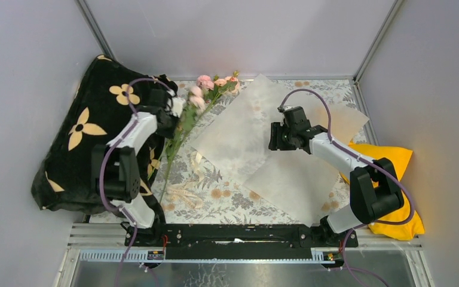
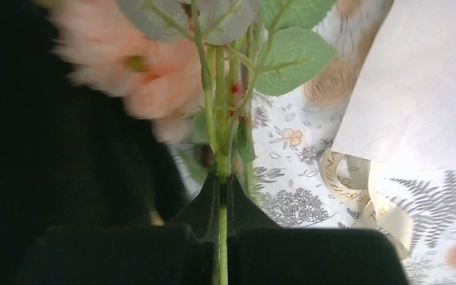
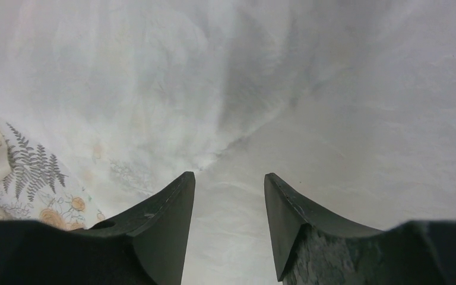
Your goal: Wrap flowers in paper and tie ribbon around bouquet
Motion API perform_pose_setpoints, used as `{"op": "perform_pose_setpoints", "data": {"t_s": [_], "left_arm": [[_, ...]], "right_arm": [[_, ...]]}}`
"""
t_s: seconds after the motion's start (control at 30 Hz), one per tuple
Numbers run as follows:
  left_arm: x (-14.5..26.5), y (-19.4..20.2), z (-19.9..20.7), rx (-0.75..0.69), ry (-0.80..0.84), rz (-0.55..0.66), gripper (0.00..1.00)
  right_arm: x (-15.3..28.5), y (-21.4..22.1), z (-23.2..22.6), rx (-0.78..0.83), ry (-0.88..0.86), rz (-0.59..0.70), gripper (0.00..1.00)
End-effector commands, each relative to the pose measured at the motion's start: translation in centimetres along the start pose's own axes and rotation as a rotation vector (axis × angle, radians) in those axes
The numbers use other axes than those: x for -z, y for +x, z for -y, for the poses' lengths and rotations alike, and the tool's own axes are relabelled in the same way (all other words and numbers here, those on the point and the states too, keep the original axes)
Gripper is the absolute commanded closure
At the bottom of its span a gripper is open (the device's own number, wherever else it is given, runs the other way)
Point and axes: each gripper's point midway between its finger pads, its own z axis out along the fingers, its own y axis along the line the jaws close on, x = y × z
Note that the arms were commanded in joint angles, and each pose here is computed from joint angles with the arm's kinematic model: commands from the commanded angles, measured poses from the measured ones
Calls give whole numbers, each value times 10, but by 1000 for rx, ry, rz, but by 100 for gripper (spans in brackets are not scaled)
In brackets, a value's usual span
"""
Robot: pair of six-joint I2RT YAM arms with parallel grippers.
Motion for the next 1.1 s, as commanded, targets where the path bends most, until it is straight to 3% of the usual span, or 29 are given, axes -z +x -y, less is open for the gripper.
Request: {"op": "perform_pose_setpoints", "data": {"t_s": [0.0,0.13,0.23,0.3,0.4,0.73,0.77,0.83,0.93,1.0,1.03,1.07], "left_arm": [[82,-65,-15,147,32,288,100],[127,-96,8,197,152,423,100],[147,-112,38,295,331,501,100],[155,-122,54,369,443,549,100],[164,-133,70,464,567,592,100],[160,-140,113,488,686,567,100],[157,-139,115,492,686,563,100],[154,-137,117,501,701,551,100],[155,-136,116,486,683,553,100],[147,-132,101,458,569,544,100],[142,-130,89,424,486,537,59],[134,-125,76,382,395,523,28]], "right_arm": [[31,-41,-41,85,-123,118,45],[56,-65,-95,147,-287,198,40],[81,-82,-164,152,-549,278,34],[98,-85,-217,178,-719,322,20],[105,-86,-271,193,-843,360,9],[40,-101,-315,51,-872,300,12],[35,-100,-319,53,-876,281,14],[18,-97,-318,42,-830,236,32],[-3,-88,-300,34,-737,208,77],[-10,-86,-276,38,-638,215,99],[-12,-88,-260,42,-583,225,100],[-10,-92,-237,35,-527,234,100]]}}
